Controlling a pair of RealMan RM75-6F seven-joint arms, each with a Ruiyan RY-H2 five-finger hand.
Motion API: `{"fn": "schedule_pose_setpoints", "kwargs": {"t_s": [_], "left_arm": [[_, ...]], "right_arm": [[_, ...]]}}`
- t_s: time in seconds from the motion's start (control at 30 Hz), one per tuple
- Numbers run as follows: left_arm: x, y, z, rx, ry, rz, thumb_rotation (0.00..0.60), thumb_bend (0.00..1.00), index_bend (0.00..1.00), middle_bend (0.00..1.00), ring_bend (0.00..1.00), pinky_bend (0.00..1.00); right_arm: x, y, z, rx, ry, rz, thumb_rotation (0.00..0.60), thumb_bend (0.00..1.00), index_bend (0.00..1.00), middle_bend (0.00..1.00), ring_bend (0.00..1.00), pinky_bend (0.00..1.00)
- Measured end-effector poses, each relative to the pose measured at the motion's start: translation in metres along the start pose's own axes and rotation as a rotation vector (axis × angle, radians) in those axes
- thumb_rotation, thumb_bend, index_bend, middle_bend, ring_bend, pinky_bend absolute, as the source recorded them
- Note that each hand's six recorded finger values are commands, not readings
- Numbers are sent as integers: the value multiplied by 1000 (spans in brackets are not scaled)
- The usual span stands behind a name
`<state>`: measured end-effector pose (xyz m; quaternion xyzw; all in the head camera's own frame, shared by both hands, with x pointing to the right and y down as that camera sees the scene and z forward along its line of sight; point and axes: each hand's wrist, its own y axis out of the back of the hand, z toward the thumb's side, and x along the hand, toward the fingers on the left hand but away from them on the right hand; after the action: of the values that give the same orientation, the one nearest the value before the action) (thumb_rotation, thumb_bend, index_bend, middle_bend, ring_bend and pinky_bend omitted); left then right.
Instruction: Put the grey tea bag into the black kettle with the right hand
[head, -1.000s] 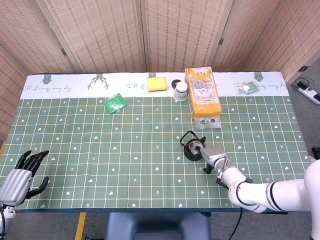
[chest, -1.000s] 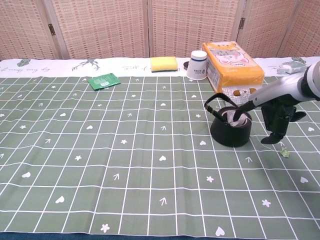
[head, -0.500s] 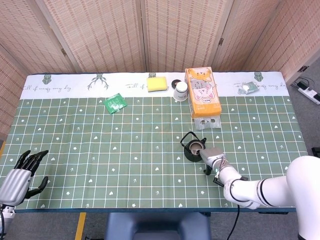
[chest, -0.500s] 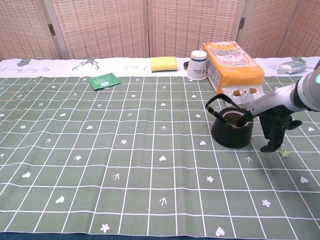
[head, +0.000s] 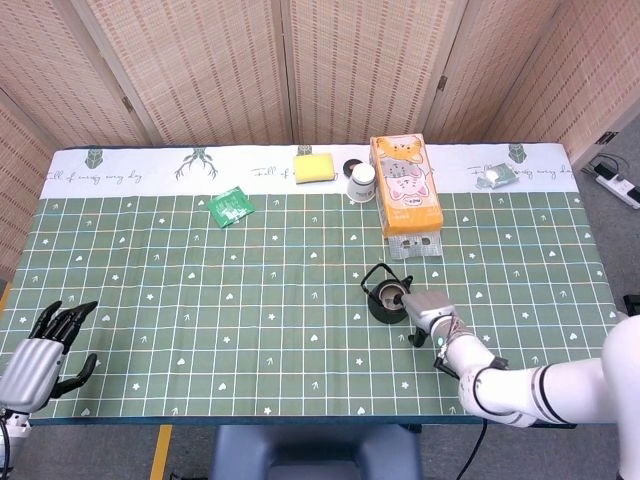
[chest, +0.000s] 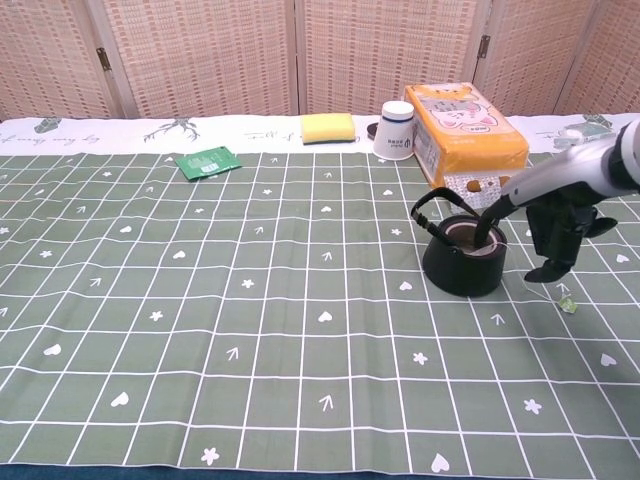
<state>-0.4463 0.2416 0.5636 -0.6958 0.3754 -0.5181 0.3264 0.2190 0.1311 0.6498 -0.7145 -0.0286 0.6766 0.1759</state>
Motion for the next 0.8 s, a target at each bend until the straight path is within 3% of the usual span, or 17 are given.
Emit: {"fn": "schedule_pose_setpoints", "kwargs": {"t_s": [0.2,0.4,0.5,0.63,0.73,0.8], "left_arm": [[0,-3,3,18,-5,-6,600,459,0,94,120,0],[0,-8,5,39,-7,-16,600,458,0,94,120,0],[0,-10,7,50,-9,-20,600,458,0,94,120,0],[-1,-13,11,70,-16,-24,600,459,0,94,120,0],[-3,-16,16,88,-30,-27,600,459,0,94,120,0],[-4,-19,20,95,-39,-31,600,459,0,94,120,0]], "right_arm": [[31,11,-8,-7,35,-91,600,427,115,1000,1000,867],[65,17,-19,43,77,-261,600,427,58,972,1000,791],[83,17,-33,98,69,-395,600,427,37,899,992,738],[112,4,-64,148,6,-628,600,428,31,822,926,673],[134,-25,-96,142,-87,-781,600,428,32,725,844,587],[144,-48,-118,147,-153,-841,600,428,31,646,789,534]]}}
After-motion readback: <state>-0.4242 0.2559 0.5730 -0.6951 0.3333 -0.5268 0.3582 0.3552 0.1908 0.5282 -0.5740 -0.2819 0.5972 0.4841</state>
